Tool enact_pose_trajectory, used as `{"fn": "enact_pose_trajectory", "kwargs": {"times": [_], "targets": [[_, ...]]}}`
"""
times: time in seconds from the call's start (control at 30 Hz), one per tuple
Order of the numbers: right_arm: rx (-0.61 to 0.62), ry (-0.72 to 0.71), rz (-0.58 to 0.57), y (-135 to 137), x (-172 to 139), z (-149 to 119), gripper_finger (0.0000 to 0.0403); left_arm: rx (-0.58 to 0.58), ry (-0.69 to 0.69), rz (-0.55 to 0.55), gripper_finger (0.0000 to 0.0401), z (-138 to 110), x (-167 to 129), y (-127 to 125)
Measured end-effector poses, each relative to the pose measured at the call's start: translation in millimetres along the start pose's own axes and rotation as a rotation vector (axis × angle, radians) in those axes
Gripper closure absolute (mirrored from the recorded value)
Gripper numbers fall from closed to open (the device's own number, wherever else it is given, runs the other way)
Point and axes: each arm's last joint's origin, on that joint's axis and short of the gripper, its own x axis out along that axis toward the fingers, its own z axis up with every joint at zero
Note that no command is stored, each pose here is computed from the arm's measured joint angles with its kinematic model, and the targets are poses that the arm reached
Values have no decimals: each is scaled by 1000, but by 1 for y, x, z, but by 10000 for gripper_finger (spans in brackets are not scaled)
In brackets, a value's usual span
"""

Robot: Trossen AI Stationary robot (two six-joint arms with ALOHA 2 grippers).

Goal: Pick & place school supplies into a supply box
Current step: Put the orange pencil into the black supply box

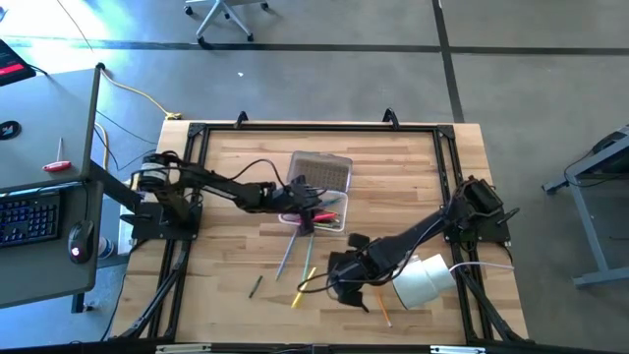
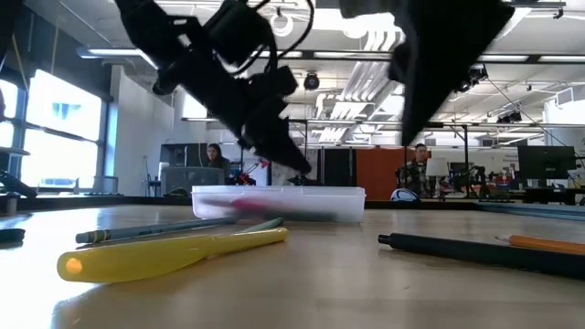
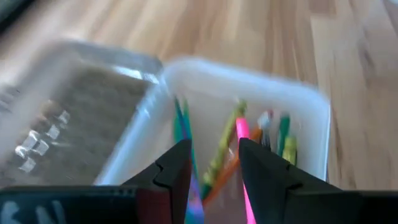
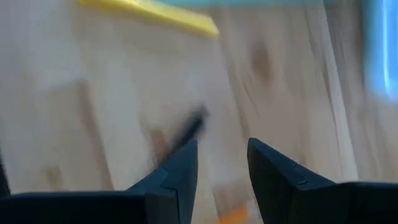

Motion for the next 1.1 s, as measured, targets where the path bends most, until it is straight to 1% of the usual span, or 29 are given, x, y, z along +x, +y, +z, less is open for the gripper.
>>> {"fn": "enact_pose_trajectory", "kwargs": {"times": [0.1,0.17,0.27,0.4,0.47,0.6,0.7,0.83,0.97,1.1], "targets": [[136,151,-61,-8,0,-12,284,-22,-25,36,238,17,-8,2],[183,227,-108,-12,0,-18,284,-27,-47,50,244,31,-15,3],[228,245,-134,-15,4,-23,284,-58,-83,75,252,50,-26,6],[286,276,-93,-17,26,-33,284,-66,-99,74,259,69,-37,7],[314,287,-87,-20,35,-39,284,-64,-92,70,261,72,-40,7],[360,316,-125,-33,46,-46,284,-66,-101,68,263,77,-42,7],[382,319,-96,-37,51,-48,284,-63,-86,69,263,76,-41,7],[400,276,-67,-39,60,-51,284,-62,-83,71,263,75,-41,7],[396,253,-78,-40,62,-52,294,-64,-89,75,266,76,-42,8],[327,241,-92,-43,63,-50,315,-64,-90,76,275,76,-42,8]]}}
